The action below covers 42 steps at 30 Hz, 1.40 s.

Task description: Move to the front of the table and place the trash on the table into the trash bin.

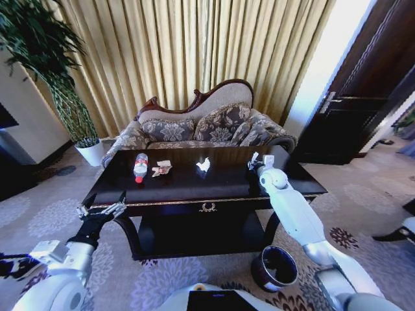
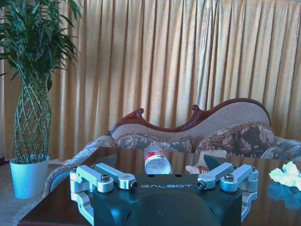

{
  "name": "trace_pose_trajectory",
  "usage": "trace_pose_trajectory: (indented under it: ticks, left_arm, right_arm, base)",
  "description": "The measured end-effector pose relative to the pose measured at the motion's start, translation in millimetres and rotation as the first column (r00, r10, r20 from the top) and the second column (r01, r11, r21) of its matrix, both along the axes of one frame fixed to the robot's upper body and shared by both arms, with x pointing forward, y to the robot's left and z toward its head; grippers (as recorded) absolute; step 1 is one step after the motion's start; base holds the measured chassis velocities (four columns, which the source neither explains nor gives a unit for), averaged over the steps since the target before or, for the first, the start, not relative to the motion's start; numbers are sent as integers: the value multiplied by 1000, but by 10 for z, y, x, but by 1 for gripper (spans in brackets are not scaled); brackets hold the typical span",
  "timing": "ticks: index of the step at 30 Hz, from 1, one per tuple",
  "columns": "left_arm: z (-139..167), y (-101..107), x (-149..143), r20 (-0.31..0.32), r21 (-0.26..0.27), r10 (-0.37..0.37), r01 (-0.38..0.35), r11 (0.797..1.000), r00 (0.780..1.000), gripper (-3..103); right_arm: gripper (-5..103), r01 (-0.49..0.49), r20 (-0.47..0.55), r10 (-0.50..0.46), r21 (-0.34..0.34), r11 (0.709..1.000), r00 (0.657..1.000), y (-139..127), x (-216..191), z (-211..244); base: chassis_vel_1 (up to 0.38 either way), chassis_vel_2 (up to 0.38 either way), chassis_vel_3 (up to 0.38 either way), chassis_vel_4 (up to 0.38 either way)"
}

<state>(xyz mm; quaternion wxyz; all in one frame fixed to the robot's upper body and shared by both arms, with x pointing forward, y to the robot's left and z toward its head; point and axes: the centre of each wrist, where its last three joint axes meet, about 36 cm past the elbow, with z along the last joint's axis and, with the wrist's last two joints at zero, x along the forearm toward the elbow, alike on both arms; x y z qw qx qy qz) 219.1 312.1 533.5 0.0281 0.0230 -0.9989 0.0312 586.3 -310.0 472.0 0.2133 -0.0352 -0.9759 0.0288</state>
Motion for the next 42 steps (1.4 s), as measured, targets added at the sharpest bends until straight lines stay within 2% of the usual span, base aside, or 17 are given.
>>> trace_pose_trajectory:
  ticks: [3,4,5,13,18,21,22,26,27,29,33,37,42]
  left_arm:
    - [0,0,1,1,0,0,0,1000,1000,100]
    - [2,0,3,2,0,0,0,1000,1000,100]
    - [2,0,3,3,-1,0,0,1000,1000,100]
    - [4,-3,9,6,-1,-1,1,1000,1000,100]
    - [8,-3,15,10,-1,-1,1,1000,1000,100]
    - [8,-4,15,14,-5,2,-2,1000,1000,100]
    - [8,-4,15,14,-5,2,-2,1000,1000,100]
    - [10,-5,19,18,-7,4,-3,1000,1000,100]
    - [10,-5,19,18,-7,4,-3,1000,1000,100]
    - [11,-4,20,18,-5,3,-3,1000,1000,100]
    - [13,-1,19,17,-1,3,-3,1000,1000,100]
    - [20,6,23,19,4,2,-2,1000,1000,100]
    - [26,18,21,23,4,4,-4,1000,1000,100]
  right_arm:
    - [17,-1,1,1,0,1000,1000,4,-4,1]
    - [6,-1,0,1,1,1000,1000,3,-7,-1]
    - [1,1,0,-1,1,1000,1000,-4,-11,-4]
    - [0,5,23,-5,11,1000,1000,-48,-62,13]
    - [0,-39,121,30,76,996,992,19,-299,205]
    - [0,-109,193,83,126,986,978,87,-665,359]
    - [0,-109,193,83,126,986,978,87,-665,359]
    - [0,-185,280,134,163,969,951,135,-1268,571]
    - [0,-185,280,134,163,969,951,135,-1268,571]
    - [0,-205,300,146,175,963,943,137,-1546,626]
    - [0,-202,292,143,182,962,946,141,-1933,617]
    - [0,-178,288,124,169,969,950,179,-2093,608]
    - [0,-130,322,86,117,985,943,293,-2382,569]
  base:
    - [0,0,0,0]
    - [0,0,0,0]
    - [0,0,0,0]
    - [0,0,0,0]
    - [0,0,0,0]
    - [0,0,0,0]
    - [0,0,0,0]
    - [0,0,0,0]
    - [0,0,0,0]
    - [0,0,0,0]
    - [0,0,0,0]
    - [0,0,0,0]
    - [0,0,0,0]
